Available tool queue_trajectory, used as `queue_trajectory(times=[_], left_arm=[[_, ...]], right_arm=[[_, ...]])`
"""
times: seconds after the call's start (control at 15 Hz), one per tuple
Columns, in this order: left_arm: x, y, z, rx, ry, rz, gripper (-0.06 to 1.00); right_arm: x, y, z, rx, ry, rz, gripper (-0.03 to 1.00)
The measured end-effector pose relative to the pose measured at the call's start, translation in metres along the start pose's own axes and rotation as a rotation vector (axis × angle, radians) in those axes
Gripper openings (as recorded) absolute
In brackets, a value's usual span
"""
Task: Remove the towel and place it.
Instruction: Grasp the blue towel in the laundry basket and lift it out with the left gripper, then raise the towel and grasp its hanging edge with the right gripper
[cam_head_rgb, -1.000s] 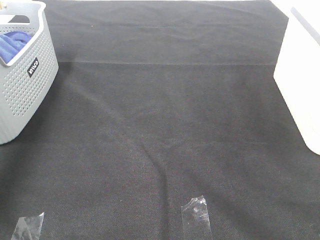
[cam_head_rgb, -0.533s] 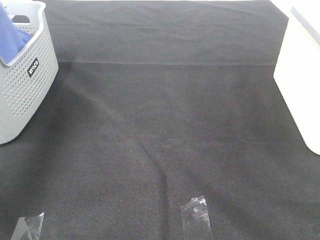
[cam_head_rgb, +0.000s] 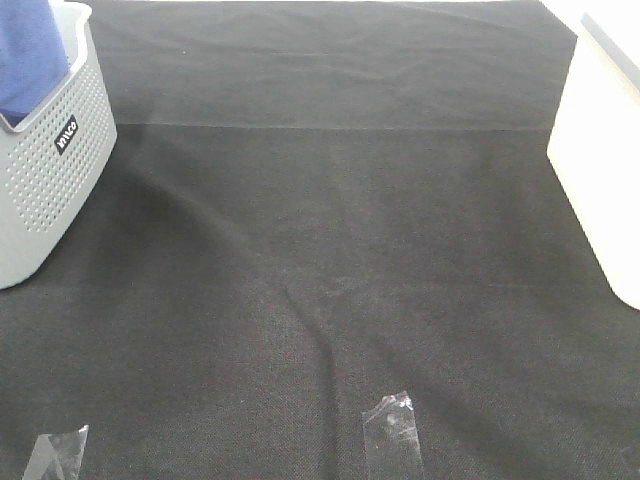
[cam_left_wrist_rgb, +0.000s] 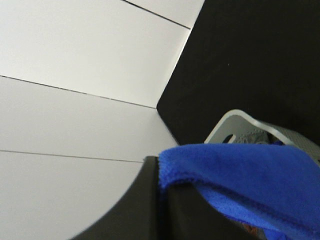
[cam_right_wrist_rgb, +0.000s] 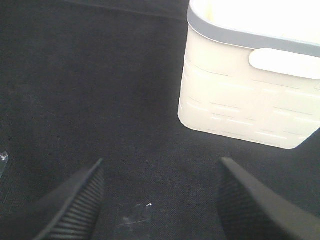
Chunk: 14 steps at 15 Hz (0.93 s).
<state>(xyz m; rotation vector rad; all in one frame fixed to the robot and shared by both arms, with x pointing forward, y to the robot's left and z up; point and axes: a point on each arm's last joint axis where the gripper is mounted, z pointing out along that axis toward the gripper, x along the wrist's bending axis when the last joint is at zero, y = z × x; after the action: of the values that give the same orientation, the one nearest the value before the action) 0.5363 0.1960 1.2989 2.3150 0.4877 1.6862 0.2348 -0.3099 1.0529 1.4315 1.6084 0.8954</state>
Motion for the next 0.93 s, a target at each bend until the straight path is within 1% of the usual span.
queue_trajectory(times=[0.07, 0.27, 0.4, 0.53, 0.67, 0.73, 0.8, 0.87, 0.93], left_arm=[[-0.005, 0.011, -0.005, -0.031, 0.001, 0.012, 0.0], [-0.025, 0.044, -0.023, -0.153, -0.04, 0.045, 0.0], [-0.03, 0.054, -0.029, -0.194, -0.05, 0.057, 0.0], [-0.033, 0.059, -0.031, -0.223, -0.058, 0.05, 0.0], [-0.038, 0.063, -0.033, -0.252, -0.096, 0.036, 0.0], [-0.041, 0.066, -0.034, -0.266, -0.112, 0.038, 0.0], [-0.044, 0.069, -0.036, -0.283, -0.124, 0.048, 0.0], [-0.047, 0.073, -0.038, -0.303, -0.138, 0.064, 0.0], [-0.05, 0.076, -0.039, -0.322, -0.153, 0.072, 0.0]], right_arm=[[0.0, 0.0, 0.0, 0.0, 0.0, 0.0, 0.65], [0.001, 0.0, 0.0, 0.003, 0.005, 0.003, 0.65], [0.006, 0.012, 0.006, 0.013, 0.063, 0.003, 0.65], [0.017, 0.035, 0.022, -0.051, 0.17, -0.01, 0.65], [0.03, 0.057, 0.046, -0.074, 0.298, -0.032, 0.65], [0.037, 0.065, 0.062, -0.054, 0.366, -0.044, 0.65], [0.044, 0.069, 0.077, -0.032, 0.421, -0.09, 0.65], [0.051, 0.073, 0.092, -0.019, 0.498, -0.13, 0.65], [0.059, 0.077, 0.107, -0.009, 0.579, -0.13, 0.65]])
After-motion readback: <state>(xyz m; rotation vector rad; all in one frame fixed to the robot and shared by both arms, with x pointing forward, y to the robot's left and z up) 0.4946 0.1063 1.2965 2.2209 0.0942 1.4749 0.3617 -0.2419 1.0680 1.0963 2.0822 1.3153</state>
